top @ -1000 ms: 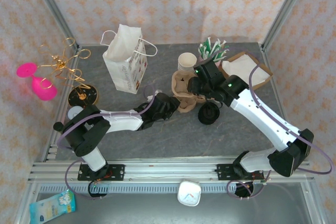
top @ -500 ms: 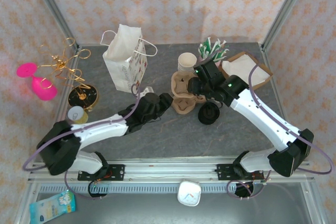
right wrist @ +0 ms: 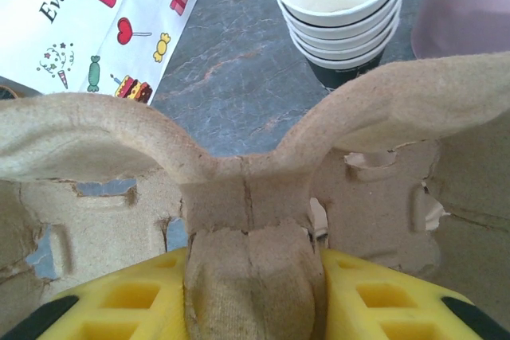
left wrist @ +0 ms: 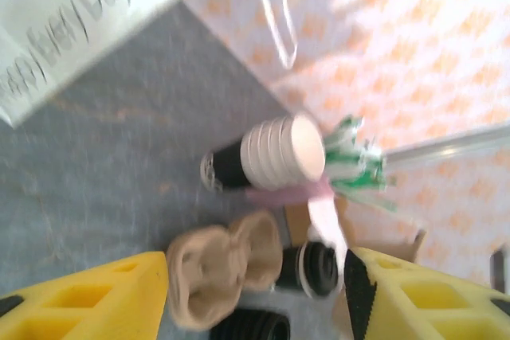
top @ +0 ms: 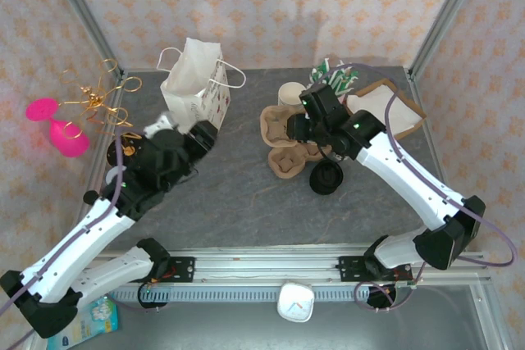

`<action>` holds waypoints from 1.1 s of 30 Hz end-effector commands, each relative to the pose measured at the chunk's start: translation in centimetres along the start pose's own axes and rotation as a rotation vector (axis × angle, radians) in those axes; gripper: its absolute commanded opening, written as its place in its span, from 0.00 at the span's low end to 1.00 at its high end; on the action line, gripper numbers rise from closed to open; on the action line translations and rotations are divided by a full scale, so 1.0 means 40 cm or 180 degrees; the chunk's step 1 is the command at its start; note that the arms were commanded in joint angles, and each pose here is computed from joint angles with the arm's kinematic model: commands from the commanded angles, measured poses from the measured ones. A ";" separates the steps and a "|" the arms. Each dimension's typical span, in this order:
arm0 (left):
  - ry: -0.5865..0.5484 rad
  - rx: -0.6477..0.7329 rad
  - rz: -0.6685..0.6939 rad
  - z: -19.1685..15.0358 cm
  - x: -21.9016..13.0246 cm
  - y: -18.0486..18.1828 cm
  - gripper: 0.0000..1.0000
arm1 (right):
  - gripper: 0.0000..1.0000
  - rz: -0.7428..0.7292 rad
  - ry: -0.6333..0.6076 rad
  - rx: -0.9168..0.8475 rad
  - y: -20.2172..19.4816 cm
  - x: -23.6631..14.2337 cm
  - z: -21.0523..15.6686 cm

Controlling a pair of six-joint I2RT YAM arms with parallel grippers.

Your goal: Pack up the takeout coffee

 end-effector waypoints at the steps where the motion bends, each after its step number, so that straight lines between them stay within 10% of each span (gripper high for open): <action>1: 0.0085 0.0216 0.0425 0.041 0.020 0.049 0.64 | 0.39 0.0124 -0.0127 -0.0079 0.023 -0.006 0.037; 22: -0.0365 -0.0639 0.0806 0.278 0.290 0.061 0.63 | 0.38 0.0276 -0.0062 -0.0228 0.057 0.034 0.051; 33: -0.0297 -0.0634 0.1062 0.254 0.347 0.127 0.42 | 0.38 0.0218 -0.0036 -0.0254 0.049 0.033 0.044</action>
Point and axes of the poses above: each hand's point on the last joint's axis, 136 mm out from that joint toward the fingers, its own x axis out along the fingers, its own y axis along the line the jaws close on, z = x × y, the point moved 3 cm from there along -x, back along the fingers, and after that the axes turned 3 degrees about -x, right-handed, at the moved point
